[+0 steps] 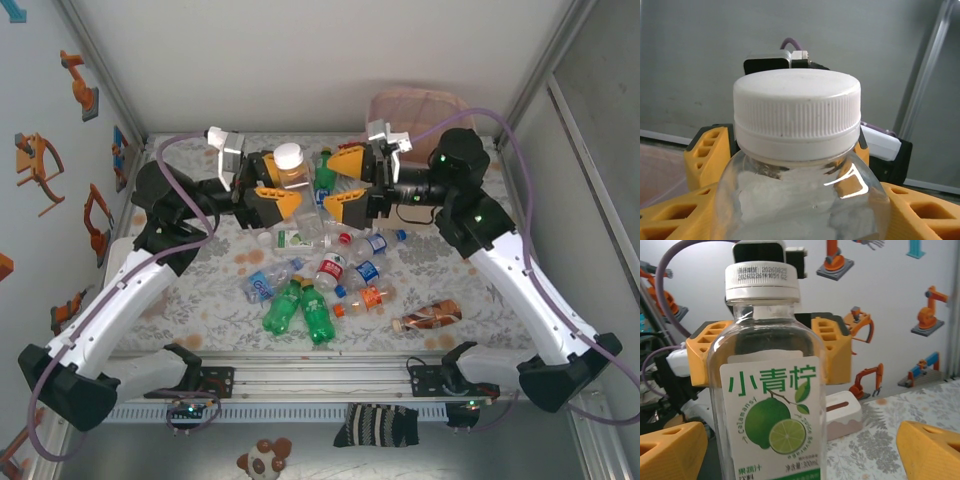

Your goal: Put the plastic bottles in the bin

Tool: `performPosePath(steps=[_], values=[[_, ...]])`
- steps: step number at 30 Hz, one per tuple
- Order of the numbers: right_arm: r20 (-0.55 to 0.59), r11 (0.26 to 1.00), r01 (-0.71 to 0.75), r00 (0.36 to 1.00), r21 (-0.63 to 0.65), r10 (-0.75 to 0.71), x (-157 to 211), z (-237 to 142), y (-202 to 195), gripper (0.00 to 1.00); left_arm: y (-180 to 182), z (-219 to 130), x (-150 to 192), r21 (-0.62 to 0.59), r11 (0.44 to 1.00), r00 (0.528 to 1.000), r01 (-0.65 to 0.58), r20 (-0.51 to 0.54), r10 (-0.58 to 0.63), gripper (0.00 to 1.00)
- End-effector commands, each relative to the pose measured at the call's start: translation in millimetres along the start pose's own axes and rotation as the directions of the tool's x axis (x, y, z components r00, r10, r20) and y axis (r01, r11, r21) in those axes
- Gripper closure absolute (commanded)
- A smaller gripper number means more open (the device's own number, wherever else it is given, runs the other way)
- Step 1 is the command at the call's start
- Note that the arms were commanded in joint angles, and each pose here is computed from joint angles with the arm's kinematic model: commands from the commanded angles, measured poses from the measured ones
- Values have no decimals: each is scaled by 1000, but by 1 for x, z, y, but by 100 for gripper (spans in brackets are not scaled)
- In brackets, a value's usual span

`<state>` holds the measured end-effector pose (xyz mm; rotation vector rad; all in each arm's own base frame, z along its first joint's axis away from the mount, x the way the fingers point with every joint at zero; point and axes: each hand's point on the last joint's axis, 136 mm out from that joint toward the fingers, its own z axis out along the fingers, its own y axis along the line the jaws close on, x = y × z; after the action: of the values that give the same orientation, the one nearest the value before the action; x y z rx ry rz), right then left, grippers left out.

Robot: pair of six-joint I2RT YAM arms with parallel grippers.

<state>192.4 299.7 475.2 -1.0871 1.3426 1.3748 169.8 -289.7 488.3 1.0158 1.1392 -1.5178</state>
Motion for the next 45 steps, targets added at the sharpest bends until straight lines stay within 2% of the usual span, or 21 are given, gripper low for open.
performPosePath(steps=[1, 6, 11, 16, 24, 28, 33, 37, 41, 45], values=[[9, 995, 63, 998, -81, -62, -1, 6, 17, 4, -17, 6, -13, 76, 992, 995, -96, 15, 95, 50], [-33, 996, 35, 999, -84, -37, 15, 14, 15, 4, -14, 10, -14, 85, 992, 995, -97, 20, 96, 50], [-44, 993, 29, 998, -118, -35, 23, 21, 21, 8, -14, 12, -15, 90, 991, 995, -102, 24, 101, 50], [-47, 993, 24, 998, -120, -30, 22, 21, 23, 16, -16, 11, -16, 91, 990, 994, -109, 26, 107, 50], [-39, 989, 37, 998, -141, -43, 14, 21, 31, 34, -16, 11, -15, 87, 990, 994, -110, 27, 108, 48], [-32, 990, 46, 998, -132, -51, 10, 20, 31, 34, -16, 10, -16, 79, 990, 993, -113, 28, 111, 42], [-28, 993, 49, 998, -105, -52, 4, 19, 30, 36, -13, 7, -14, 34, 992, 993, -120, 25, 119, 27], [-32, 997, 77, 996, -15, -78, 0, 16, 21, 36, -10, 0, -11, -37, 989, 990, -142, 15, 142, 20], [-46, 984, 98, 995, 150, -92, -8, 5, -1, 36, -4, -10, -4, -133, 979, 988, -157, -7, 157, 17], [-53, 935, 69, 997, 348, -54, -17, -14, -37, 39, 8, -19, 7, -229, 962, 989, -147, -36, 143, 17]])
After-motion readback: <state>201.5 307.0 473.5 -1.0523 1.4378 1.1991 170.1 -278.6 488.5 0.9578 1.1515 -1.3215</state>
